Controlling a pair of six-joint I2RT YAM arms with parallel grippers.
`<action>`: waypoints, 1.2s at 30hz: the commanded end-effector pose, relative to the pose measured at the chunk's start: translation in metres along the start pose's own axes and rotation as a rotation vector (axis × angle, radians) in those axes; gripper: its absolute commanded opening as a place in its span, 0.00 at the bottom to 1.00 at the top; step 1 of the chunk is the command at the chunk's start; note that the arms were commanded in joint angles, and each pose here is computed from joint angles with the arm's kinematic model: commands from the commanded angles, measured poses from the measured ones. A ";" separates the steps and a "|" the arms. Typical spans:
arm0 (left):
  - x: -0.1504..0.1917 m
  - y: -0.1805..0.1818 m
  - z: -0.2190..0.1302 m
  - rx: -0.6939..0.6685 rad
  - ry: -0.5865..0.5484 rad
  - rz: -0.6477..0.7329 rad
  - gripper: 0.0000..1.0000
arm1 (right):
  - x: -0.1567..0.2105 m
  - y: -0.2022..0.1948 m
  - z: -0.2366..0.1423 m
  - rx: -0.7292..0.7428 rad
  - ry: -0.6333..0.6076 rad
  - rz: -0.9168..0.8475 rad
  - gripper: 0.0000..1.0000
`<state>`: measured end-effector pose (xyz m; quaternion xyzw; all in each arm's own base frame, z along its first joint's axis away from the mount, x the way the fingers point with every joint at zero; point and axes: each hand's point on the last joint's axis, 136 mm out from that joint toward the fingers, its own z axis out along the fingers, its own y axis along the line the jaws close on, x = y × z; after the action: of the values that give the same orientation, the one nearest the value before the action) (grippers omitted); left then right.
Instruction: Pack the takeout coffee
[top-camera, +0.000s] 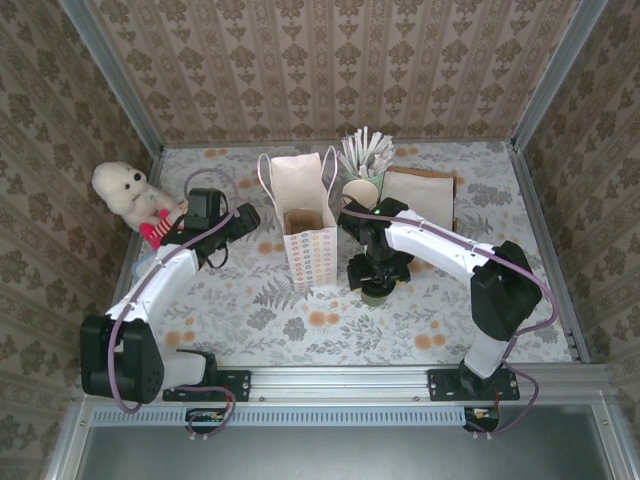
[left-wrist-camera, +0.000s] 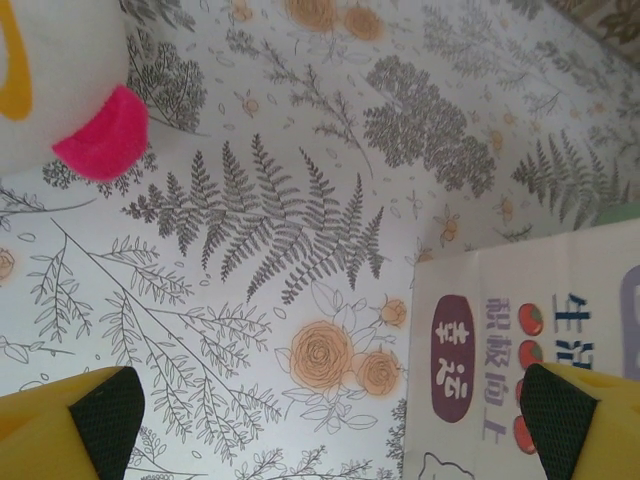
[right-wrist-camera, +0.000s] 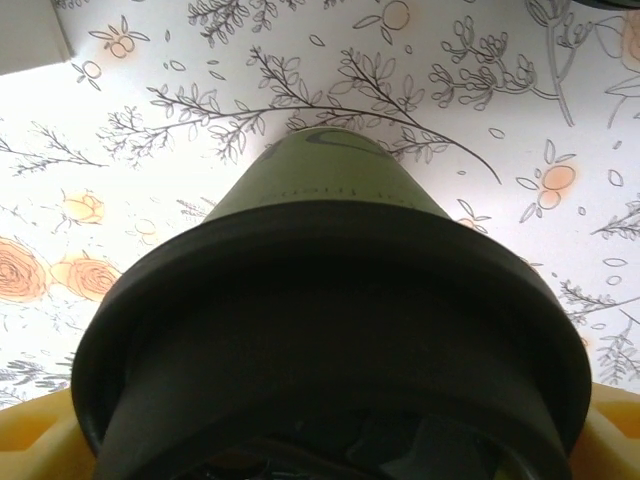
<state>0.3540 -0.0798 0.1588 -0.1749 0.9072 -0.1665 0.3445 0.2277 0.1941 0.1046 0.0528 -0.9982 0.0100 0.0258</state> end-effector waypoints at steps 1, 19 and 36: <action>-0.032 -0.026 -0.024 0.107 -0.070 -0.002 1.00 | 0.014 -0.017 -0.016 0.034 -0.007 -0.045 0.70; -0.091 -0.086 -0.098 0.237 -0.184 0.139 1.00 | 0.029 -0.039 -0.095 0.018 -0.128 -0.111 0.62; -0.088 -0.199 -0.038 0.715 0.033 0.925 0.90 | 0.031 -0.041 -0.149 0.000 -0.240 -0.117 0.59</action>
<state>0.4524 -0.1906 0.3093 0.2540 0.8294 -0.2806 0.4109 0.2190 0.1662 0.2501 0.1106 -0.9893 -0.0164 -0.0939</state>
